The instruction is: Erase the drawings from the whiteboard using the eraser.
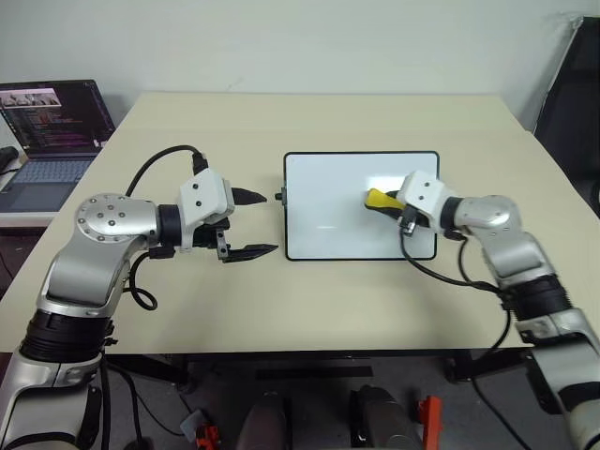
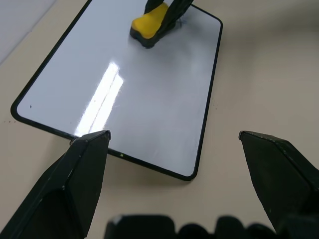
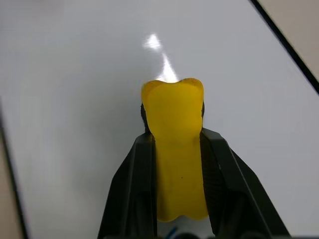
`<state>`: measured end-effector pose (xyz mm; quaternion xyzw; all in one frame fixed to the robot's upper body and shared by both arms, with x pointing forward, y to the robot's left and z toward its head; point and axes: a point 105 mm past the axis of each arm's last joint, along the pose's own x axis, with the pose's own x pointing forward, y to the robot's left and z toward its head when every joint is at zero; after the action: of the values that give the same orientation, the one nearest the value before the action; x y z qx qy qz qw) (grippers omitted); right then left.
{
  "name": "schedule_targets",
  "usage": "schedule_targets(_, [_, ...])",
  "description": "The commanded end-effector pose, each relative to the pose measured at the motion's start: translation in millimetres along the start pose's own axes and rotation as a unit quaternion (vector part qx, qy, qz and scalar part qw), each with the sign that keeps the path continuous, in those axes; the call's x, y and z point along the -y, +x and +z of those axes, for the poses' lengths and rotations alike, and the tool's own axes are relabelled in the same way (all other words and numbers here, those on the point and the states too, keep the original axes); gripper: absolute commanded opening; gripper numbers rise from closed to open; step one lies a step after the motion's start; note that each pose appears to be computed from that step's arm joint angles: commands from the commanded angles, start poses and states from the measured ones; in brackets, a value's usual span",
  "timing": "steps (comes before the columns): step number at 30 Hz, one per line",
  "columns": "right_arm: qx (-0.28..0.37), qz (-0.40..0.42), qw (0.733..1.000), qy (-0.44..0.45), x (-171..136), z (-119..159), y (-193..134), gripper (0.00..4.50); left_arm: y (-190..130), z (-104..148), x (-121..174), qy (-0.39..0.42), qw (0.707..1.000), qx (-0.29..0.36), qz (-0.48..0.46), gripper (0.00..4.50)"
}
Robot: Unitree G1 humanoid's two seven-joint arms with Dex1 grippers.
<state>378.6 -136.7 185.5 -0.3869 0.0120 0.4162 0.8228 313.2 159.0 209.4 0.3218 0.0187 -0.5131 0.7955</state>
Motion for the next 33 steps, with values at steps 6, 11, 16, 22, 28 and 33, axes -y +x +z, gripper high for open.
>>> schedule_targets(6, [-0.083, 0.016, 0.996, -0.035, 29, 11, -117, 0.84, -19, 9, -12, 0.024, 0.999, -0.007, 0.023, 4.50])
schedule_targets(11, [-0.187, -0.018, 0.982, -0.011, 39, -32, -157, 0.84, -18, 4, -9, 0.018, 1.000, -0.010, 0.019, 4.50])
schedule_targets(16, [-0.196, -0.037, 0.980, 0.015, 36, -47, -171, 0.84, -15, 4, -10, 0.017, 1.000, -0.008, 0.015, 4.50])
schedule_targets(22, [-0.173, -0.060, 0.983, 0.004, 40, -42, -163, 0.84, -12, 3, -11, 0.017, 1.000, -0.007, 0.010, 4.50])
schedule_targets(28, [-0.142, -0.124, 0.982, -0.014, 67, -32, -155, 0.84, -9, 4, -11, 0.020, 1.000, -0.004, 0.007, 4.50])
schedule_targets(33, [-0.128, -0.121, 0.984, -0.013, 69, -28, -148, 0.84, -10, 3, -11, 0.019, 1.000, -0.005, 0.008, 4.50])
